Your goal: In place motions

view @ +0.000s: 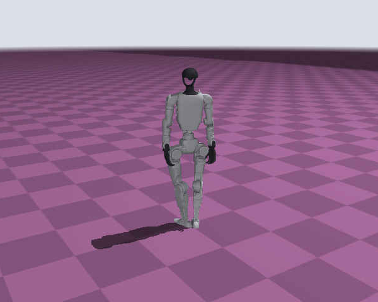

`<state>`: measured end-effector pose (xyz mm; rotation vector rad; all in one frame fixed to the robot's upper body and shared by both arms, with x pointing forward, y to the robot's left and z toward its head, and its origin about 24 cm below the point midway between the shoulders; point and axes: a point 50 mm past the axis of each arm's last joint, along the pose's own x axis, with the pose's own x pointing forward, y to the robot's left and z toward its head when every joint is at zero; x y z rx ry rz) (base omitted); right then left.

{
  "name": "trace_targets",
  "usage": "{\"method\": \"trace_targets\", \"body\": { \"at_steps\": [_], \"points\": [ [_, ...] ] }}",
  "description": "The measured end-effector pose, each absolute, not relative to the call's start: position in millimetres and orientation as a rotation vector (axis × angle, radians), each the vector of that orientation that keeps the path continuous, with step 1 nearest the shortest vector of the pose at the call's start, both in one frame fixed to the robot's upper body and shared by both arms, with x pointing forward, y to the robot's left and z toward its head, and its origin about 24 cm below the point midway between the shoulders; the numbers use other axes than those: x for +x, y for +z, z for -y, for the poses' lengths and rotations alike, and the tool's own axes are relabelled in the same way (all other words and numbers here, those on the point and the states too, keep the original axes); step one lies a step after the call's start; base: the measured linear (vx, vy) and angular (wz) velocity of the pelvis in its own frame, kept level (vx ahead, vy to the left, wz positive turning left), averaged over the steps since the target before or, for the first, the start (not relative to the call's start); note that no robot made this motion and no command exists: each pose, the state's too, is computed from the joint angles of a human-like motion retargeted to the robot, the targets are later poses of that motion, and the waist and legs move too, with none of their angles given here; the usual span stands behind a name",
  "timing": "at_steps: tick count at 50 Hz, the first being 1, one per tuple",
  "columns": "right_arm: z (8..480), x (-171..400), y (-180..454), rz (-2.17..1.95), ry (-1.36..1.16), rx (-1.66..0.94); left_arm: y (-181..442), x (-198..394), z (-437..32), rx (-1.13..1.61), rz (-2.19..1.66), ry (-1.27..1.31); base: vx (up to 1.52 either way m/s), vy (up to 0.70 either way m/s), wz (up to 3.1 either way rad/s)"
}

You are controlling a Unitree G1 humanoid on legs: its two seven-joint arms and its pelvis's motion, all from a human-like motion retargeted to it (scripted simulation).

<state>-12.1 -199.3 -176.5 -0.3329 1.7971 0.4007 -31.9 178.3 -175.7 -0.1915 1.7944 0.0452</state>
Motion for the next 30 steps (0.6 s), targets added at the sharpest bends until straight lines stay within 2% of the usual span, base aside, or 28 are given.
{"method": "trace_targets", "body": {
  "at_steps": [30],
  "points": [
    [199.3, -11.3, -176.5, -1.796, 0.409, -0.337, -175.6, -33.6, -177.8, -0.204, -1.796, 0.055, 0.0, 0.0, 0.0]
  ]
}}
